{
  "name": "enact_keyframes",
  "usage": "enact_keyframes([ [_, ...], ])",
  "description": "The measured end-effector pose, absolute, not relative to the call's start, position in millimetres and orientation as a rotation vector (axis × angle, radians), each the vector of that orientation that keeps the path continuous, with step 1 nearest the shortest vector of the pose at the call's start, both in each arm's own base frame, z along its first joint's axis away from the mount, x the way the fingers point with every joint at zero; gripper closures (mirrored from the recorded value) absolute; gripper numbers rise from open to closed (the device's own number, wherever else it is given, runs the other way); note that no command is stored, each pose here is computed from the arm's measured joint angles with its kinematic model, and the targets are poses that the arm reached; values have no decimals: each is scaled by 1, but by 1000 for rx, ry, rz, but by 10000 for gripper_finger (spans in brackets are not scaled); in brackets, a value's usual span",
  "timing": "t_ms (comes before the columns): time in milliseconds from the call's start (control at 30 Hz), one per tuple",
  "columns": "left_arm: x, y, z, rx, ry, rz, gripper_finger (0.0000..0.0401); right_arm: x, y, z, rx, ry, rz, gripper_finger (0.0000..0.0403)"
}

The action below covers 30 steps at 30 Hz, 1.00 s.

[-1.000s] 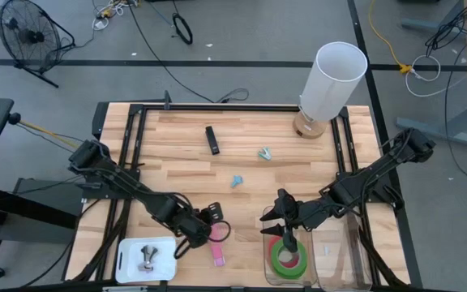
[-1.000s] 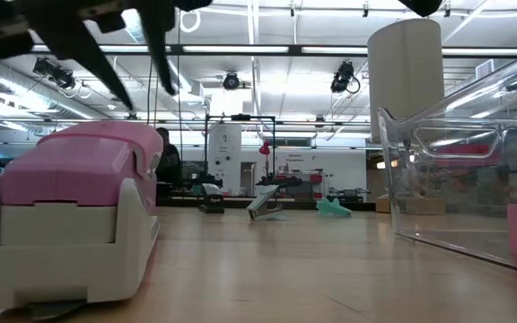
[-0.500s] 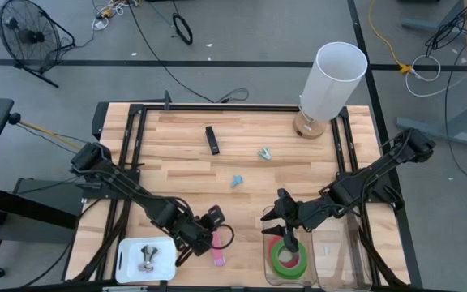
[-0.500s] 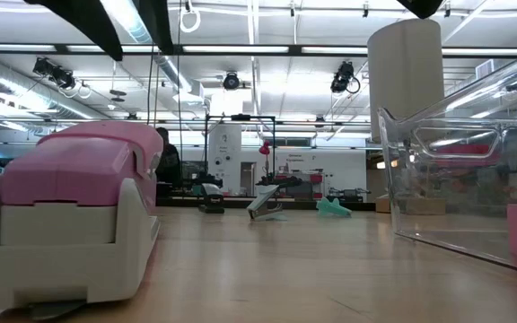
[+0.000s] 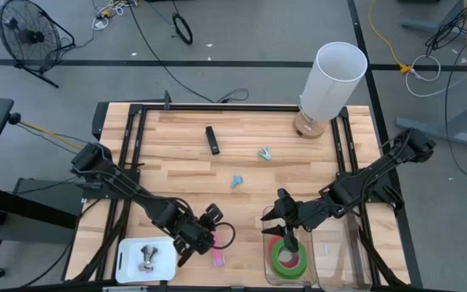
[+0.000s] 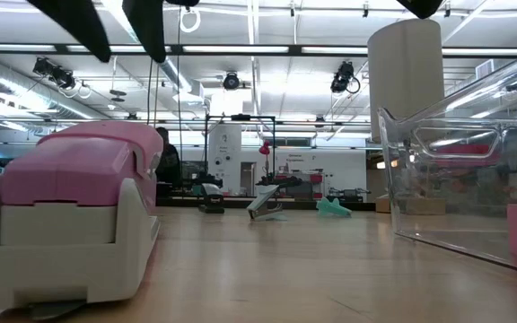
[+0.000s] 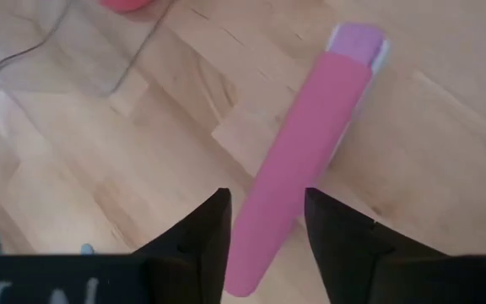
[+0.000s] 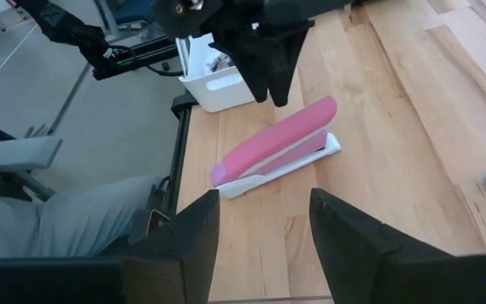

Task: Pick and place Stapler, Stapler remover, tape
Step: Put the pink stapler into the right transparent bin

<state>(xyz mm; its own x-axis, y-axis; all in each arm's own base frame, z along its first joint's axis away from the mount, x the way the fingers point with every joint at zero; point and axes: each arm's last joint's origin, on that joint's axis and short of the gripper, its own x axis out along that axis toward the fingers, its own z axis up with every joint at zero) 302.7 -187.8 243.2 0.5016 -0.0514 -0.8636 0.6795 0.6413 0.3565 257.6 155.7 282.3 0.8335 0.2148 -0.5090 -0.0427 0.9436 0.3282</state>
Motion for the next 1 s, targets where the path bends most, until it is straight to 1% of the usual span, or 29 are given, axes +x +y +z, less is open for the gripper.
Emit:
enact_keyframes([
  [267,305,-194,229,843,978,-556,179,258,156,282,308,570,140,218],
  [400,310,-192,223,877,981,-562,161,258,156,283,306,565,134,218],
  [533,315,-194,216,992,956,-636,159,258,156,283,307,560,135,218],
  [700,318,-197,197,1049,988,-735,162,259,156,284,312,550,139,218],
  [800,322,-197,189,1149,985,-742,162,259,156,284,305,550,140,218],
  [900,326,-192,179,1219,1024,-734,162,259,156,284,304,550,140,218],
  [1000,331,-184,178,1203,1040,-711,163,258,156,284,304,550,141,218],
])
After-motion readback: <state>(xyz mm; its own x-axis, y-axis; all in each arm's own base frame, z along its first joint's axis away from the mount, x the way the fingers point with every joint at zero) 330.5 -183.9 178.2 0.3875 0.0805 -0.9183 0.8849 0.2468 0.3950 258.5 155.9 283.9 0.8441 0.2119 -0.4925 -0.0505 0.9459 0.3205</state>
